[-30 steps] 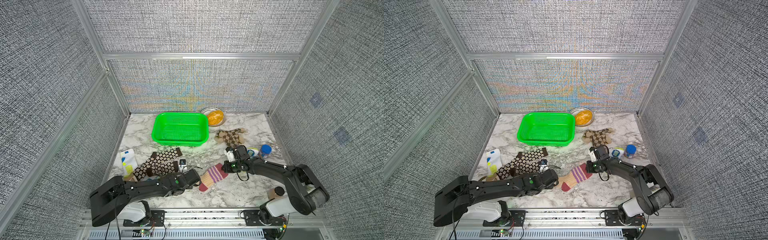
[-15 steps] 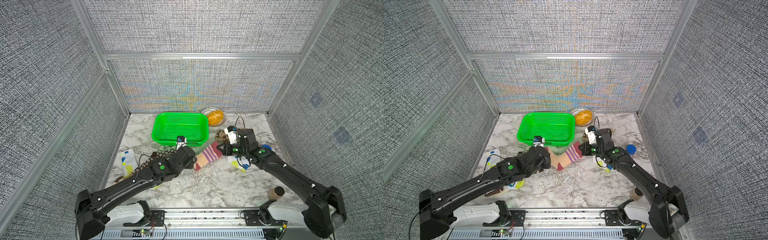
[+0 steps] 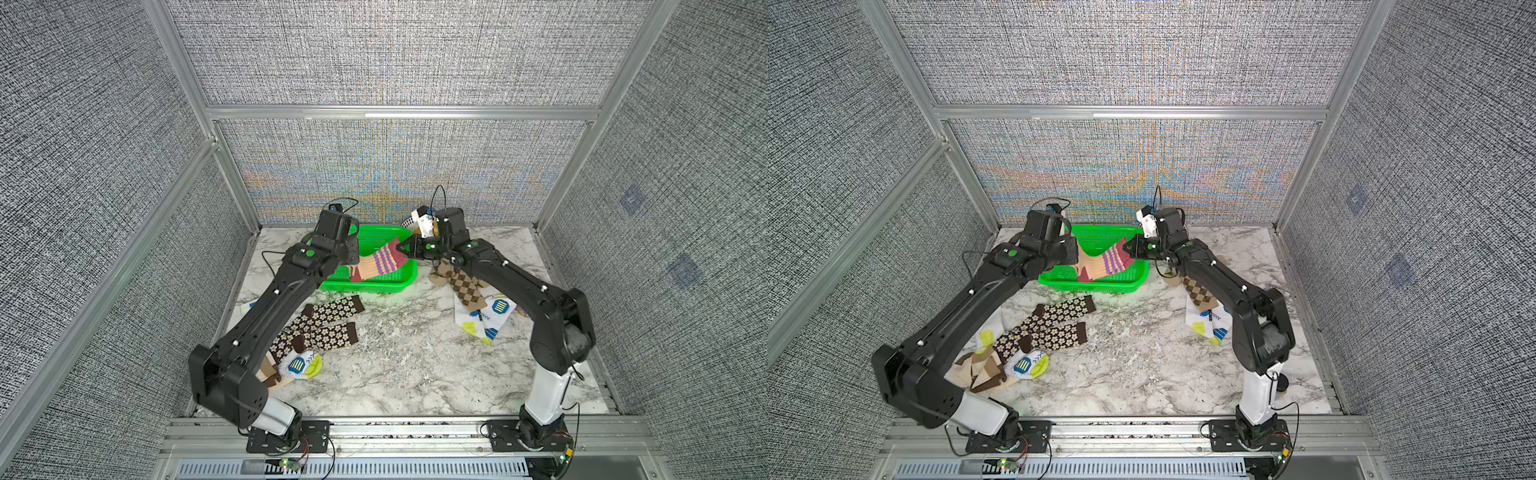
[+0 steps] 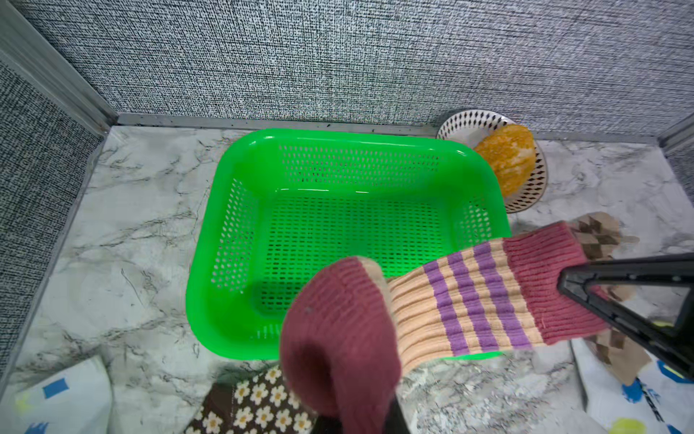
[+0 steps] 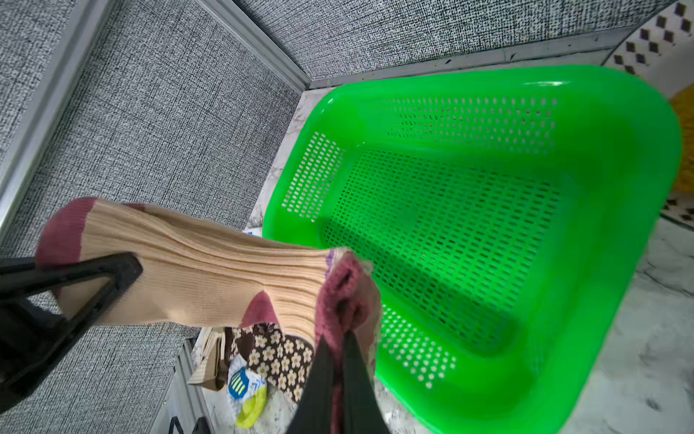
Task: Place the socks together as a pair
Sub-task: Place a pair of socks in the bin.
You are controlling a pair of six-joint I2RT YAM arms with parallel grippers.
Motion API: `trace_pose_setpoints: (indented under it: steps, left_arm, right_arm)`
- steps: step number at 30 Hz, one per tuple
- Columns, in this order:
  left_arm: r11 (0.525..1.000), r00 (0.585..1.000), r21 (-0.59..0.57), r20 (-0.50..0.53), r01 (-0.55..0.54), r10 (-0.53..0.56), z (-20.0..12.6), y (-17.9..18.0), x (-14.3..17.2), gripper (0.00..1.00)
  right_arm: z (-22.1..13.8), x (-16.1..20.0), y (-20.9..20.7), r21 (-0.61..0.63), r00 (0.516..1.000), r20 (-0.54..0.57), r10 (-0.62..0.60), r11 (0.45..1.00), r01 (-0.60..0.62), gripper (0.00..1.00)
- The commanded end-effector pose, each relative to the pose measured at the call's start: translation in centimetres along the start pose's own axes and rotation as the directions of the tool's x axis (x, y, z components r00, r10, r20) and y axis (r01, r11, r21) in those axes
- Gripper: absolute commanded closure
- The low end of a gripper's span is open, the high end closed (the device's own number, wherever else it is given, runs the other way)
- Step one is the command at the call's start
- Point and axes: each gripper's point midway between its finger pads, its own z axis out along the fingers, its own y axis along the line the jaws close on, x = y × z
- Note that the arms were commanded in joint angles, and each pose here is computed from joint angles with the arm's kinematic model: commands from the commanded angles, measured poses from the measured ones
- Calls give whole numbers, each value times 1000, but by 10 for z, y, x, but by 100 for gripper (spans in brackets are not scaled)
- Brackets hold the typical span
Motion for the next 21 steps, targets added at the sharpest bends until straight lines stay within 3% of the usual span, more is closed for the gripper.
trace_pose_setpoints:
  steps: [1,7,14,19,21]
  left_arm:
    - [998,998,17,13,-66,66,28,4,-16,93]
    - [996,995,-30,-53,-85,84,97,25,-12,93]
    - [992,985,-76,-150,-96,84,157,45,15,94]
    - [985,972,-122,-214,-123,95,180,59,32,93]
    - [983,972,-135,-216,-126,95,184,62,33,88]
  right_arm:
    - [23,-9,-15,27,999,13,50,998,-50,100]
    - [68,-21,-61,146,996,22,87,985,-89,100]
    - [89,-22,-111,266,997,3,75,961,-73,100]
    - [89,-11,-132,330,998,-22,67,942,-56,100]
    - [87,-8,-138,353,997,-31,66,934,-51,100]
